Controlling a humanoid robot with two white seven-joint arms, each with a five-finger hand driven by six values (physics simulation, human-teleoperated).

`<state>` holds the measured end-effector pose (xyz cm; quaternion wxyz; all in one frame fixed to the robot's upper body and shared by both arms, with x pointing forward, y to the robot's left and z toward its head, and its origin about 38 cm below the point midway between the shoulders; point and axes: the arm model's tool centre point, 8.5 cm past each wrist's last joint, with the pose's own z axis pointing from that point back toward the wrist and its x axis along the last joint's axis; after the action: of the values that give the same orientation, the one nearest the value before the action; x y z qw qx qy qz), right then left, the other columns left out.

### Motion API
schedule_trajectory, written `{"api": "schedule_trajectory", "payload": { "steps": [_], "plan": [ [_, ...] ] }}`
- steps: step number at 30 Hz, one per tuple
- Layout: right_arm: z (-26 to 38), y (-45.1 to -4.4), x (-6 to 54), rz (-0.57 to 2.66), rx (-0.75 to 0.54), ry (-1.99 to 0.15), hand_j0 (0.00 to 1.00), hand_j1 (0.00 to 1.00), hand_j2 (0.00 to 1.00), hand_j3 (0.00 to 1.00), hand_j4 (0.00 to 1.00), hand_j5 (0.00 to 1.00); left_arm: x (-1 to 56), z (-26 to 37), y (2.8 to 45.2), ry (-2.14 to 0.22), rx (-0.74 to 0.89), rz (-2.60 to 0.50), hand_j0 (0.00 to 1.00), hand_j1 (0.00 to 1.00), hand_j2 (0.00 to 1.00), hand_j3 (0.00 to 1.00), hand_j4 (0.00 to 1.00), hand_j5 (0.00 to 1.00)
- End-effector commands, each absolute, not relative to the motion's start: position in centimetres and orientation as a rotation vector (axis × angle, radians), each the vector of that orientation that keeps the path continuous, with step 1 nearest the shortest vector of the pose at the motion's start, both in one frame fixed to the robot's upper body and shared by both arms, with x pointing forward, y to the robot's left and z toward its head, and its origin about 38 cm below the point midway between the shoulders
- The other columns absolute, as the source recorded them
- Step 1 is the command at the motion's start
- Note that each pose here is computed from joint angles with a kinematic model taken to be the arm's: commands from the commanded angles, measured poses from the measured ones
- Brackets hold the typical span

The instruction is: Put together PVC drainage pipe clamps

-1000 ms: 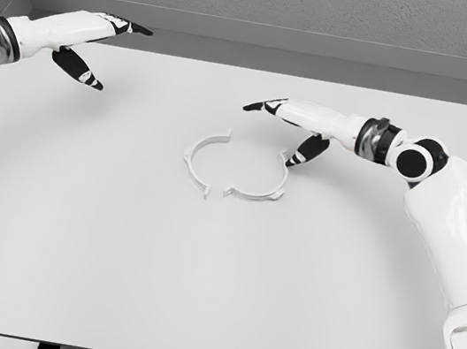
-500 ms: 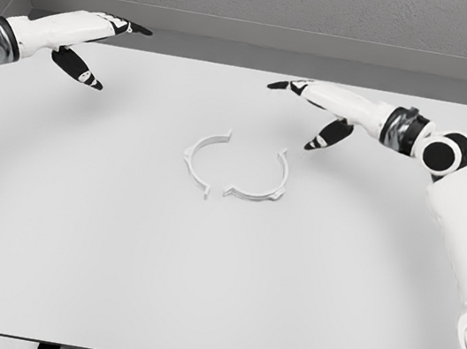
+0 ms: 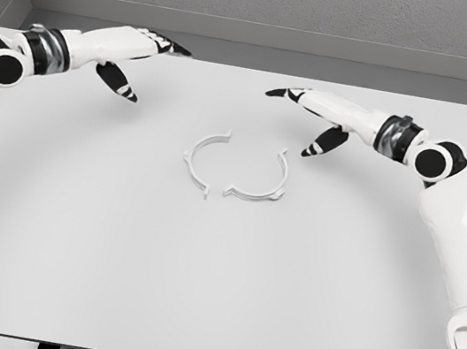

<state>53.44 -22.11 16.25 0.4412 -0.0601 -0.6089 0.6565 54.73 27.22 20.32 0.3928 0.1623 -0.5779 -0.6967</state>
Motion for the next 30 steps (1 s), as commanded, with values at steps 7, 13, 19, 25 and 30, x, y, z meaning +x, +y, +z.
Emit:
{"api": "schedule_trajectory", "payload": {
  "steps": [7,13,19,25,30],
  "plan": [
    [15.4,-24.6,53.4,1.627,-0.182,-1.445,1.0,1.0,1.0,1.0,1.0,1.0,54.8,21.3,29.0,-1.479,0.447,-1.722,1.0,1.0,1.0,1.0,1.0,1.0],
    [14.0,-19.7,54.1,1.714,-0.153,-1.385,1.0,1.0,1.0,1.0,1.0,1.0,54.8,21.2,28.9,-1.481,0.441,-1.719,1.0,1.0,1.0,1.0,1.0,1.0],
    [14.5,-18.9,54.3,1.717,-0.147,-1.402,1.0,1.0,1.0,1.0,1.0,1.0,54.8,21.3,29.1,-1.485,0.444,-1.712,1.0,1.0,1.0,1.0,1.0,1.0],
    [14.8,-17.8,54.4,1.723,-0.134,-1.419,1.0,1.0,1.0,1.0,1.0,1.0,54.8,21.4,29.2,-1.485,0.446,-1.71,1.0,1.0,1.0,1.0,1.0,1.0],
    [14.6,-17.5,54.3,1.734,-0.129,-1.413,1.0,1.0,1.0,1.0,1.0,1.0,54.8,21.4,29.2,-1.485,0.446,-1.71,1.0,1.0,1.0,1.0,1.0,1.0]
  ]
}}
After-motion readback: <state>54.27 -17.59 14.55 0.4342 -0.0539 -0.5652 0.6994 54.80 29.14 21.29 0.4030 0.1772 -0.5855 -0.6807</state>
